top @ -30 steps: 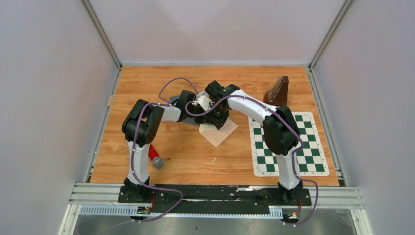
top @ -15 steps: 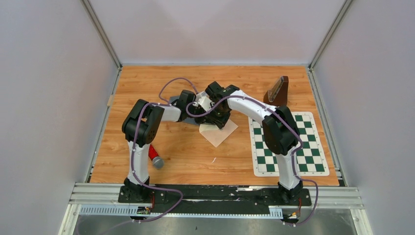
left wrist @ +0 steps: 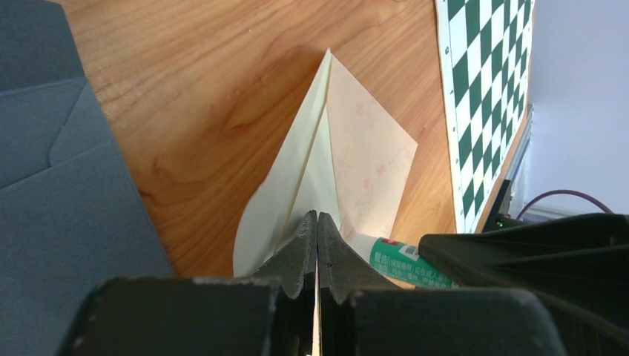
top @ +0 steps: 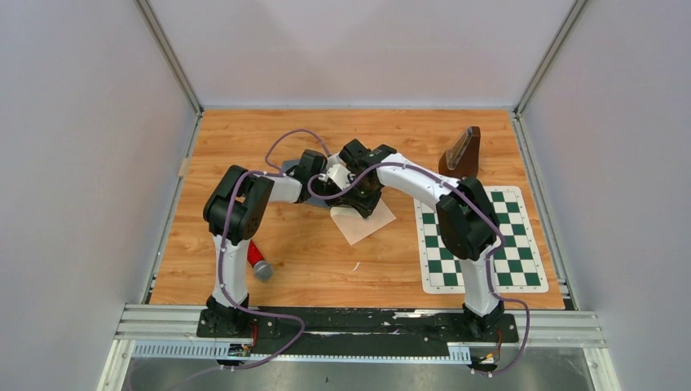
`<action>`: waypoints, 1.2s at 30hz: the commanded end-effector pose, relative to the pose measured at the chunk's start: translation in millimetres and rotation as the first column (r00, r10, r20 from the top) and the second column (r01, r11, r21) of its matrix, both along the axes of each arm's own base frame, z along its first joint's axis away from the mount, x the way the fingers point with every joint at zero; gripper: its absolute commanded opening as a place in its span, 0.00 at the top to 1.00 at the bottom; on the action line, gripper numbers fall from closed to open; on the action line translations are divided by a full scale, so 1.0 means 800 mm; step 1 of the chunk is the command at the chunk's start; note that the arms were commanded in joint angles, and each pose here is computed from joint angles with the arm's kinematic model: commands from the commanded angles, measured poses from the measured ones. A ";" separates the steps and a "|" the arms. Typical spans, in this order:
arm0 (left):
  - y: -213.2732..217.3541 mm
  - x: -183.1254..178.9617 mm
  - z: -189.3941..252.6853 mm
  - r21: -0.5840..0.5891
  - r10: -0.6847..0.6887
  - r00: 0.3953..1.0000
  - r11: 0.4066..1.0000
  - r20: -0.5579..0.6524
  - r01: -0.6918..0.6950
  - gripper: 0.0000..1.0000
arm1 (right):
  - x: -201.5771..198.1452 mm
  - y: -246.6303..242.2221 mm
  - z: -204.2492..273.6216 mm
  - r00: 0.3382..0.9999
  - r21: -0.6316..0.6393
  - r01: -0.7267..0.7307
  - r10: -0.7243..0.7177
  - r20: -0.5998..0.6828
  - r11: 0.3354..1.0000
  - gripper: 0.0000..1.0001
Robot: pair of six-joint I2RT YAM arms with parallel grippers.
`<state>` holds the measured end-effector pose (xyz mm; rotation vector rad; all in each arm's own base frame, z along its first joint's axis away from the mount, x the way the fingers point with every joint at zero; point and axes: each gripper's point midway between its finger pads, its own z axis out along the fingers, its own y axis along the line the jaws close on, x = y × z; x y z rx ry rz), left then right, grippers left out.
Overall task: Place the letter into the envelope and seal it
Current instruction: Paint the envelope at the center of the board.
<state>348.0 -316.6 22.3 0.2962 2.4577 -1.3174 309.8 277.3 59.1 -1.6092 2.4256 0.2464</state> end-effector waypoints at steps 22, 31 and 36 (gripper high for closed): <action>0.009 0.001 -0.034 0.082 0.019 1.000 0.996 -0.006 -0.019 1.00 | -0.017 -0.014 -0.010 0.999 -0.080 0.031 -0.032 -0.003 0.996 1.00; 0.008 -0.001 -0.034 0.070 0.011 1.000 0.997 -0.010 -0.010 1.00 | 0.013 -0.019 -0.013 0.996 -0.101 0.069 -0.062 0.069 0.992 1.00; 0.007 -0.001 -0.034 0.069 0.010 1.000 0.998 -0.012 -0.009 1.00 | 0.032 -0.028 -0.011 0.990 -0.123 0.096 -0.082 0.112 0.988 1.00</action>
